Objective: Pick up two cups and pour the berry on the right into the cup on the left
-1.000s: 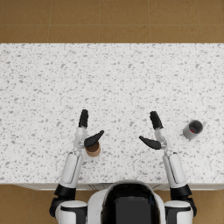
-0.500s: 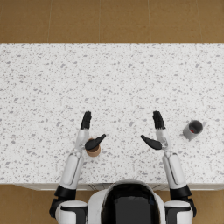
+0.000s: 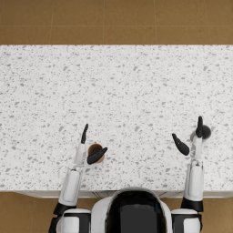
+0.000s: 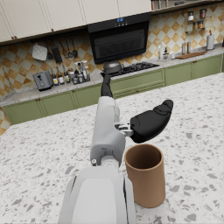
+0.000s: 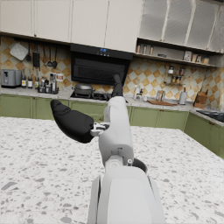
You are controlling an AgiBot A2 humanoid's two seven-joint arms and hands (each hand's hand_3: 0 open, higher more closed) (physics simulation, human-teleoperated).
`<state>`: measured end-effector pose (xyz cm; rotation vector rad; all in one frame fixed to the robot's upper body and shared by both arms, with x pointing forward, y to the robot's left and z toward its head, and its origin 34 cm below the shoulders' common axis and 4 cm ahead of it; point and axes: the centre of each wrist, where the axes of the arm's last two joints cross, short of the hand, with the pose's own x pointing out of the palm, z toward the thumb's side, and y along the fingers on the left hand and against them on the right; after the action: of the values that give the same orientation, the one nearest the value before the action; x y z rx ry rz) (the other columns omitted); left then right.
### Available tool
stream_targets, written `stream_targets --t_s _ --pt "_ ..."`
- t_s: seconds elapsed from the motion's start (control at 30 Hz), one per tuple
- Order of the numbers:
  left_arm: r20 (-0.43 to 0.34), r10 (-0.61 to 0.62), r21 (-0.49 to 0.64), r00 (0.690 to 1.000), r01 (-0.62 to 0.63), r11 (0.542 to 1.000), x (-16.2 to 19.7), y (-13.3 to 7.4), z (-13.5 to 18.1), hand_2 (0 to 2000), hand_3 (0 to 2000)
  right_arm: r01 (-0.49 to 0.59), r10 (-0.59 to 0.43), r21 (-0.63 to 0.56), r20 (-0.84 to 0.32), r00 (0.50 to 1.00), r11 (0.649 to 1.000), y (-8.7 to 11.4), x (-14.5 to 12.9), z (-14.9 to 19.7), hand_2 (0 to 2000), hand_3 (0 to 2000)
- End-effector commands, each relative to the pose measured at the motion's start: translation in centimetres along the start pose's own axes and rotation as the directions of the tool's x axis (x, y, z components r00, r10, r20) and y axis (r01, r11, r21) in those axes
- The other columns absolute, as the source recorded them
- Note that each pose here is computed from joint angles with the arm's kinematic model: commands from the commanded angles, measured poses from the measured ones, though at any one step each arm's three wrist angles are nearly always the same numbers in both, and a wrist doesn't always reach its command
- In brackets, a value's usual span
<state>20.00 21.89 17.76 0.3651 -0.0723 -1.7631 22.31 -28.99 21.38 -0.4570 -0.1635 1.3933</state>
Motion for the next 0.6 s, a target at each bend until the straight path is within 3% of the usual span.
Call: stream_targets --t_s 0.03,0.3,0.4,0.6 --pt "-0.021 -0.027 -0.057 0.999 0.025 0.998 0.1 -2.1 -0.6 0 0 0.103 -0.102 0.013 -0.054 0.993 0.995 0.6 -2.5 -0.3 0 0" --pt "-0.029 -0.079 -0.224 0.996 0.071 0.972 0.7 -5.4 -3.3 0 0 0.209 -0.172 0.104 -0.291 0.941 0.972 2.3 -4.8 -2.6 0 0" --pt "-0.028 -0.064 -0.27 0.998 0.054 0.961 0.4 -5.7 -4.5 0 0 0.209 -0.139 0.208 -0.305 0.942 0.956 3.2 -4.6 -5.2 0 0" --pt "-0.021 -0.029 -0.313 0.999 0.021 0.95 0.1 -5.4 -6.2 0 0 0.217 -0.122 0.297 -0.308 0.944 0.93 3.5 -4.7 -7.7 0 0"
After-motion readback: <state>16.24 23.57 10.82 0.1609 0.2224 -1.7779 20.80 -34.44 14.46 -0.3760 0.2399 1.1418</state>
